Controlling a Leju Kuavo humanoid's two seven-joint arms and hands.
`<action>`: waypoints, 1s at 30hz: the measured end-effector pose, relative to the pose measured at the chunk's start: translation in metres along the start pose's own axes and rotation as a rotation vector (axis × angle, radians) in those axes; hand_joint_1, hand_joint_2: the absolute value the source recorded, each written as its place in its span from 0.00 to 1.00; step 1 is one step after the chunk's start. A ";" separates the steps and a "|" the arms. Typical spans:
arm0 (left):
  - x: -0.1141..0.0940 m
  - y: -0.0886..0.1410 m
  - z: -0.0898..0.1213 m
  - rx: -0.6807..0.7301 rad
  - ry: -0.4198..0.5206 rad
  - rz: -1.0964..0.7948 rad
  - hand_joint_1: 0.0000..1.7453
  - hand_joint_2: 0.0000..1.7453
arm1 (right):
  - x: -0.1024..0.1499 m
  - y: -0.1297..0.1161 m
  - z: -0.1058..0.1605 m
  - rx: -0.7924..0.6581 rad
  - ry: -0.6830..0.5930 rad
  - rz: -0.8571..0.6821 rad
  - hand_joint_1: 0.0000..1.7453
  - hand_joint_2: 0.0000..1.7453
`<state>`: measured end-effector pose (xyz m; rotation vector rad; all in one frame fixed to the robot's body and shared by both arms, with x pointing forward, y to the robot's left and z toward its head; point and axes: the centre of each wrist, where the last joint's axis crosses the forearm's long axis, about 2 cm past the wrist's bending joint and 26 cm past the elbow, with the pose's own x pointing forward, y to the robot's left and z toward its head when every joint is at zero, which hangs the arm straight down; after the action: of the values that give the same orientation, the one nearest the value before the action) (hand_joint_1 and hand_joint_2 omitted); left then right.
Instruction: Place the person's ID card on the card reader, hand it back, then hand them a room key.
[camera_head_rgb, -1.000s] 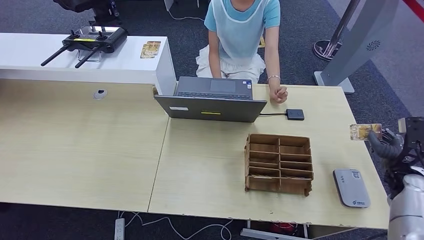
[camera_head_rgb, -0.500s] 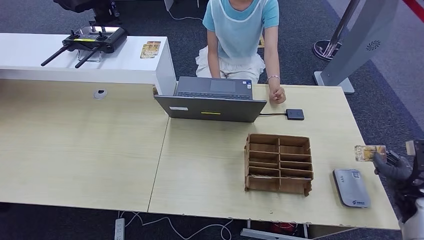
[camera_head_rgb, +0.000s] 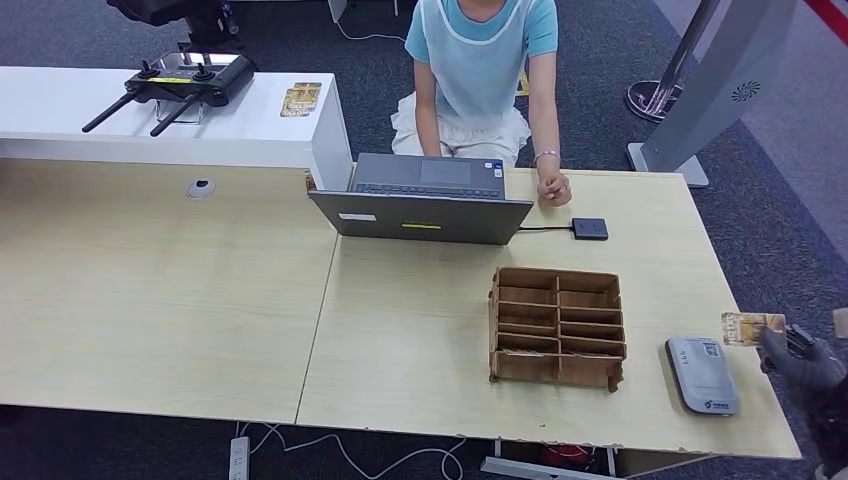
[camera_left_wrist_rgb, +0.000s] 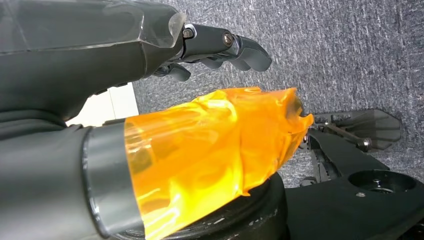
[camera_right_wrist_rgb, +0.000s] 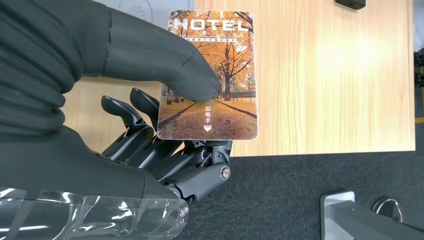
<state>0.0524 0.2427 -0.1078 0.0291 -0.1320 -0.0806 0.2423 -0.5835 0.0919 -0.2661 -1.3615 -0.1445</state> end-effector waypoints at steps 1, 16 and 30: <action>0.000 0.000 0.000 0.000 -0.001 0.000 0.00 0.00 | -0.001 -0.001 0.001 0.004 0.002 0.002 1.00 1.00; -0.001 0.000 0.000 -0.001 -0.009 -0.003 0.00 0.00 | -0.007 0.010 0.009 0.090 0.029 0.062 1.00 1.00; -0.001 0.000 0.000 0.000 -0.010 -0.003 0.00 0.00 | -0.009 0.013 0.009 0.118 0.065 0.163 1.00 1.00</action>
<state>0.0509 0.2430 -0.1080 0.0291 -0.1422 -0.0839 0.2355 -0.5692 0.0838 -0.2694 -1.2728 0.0625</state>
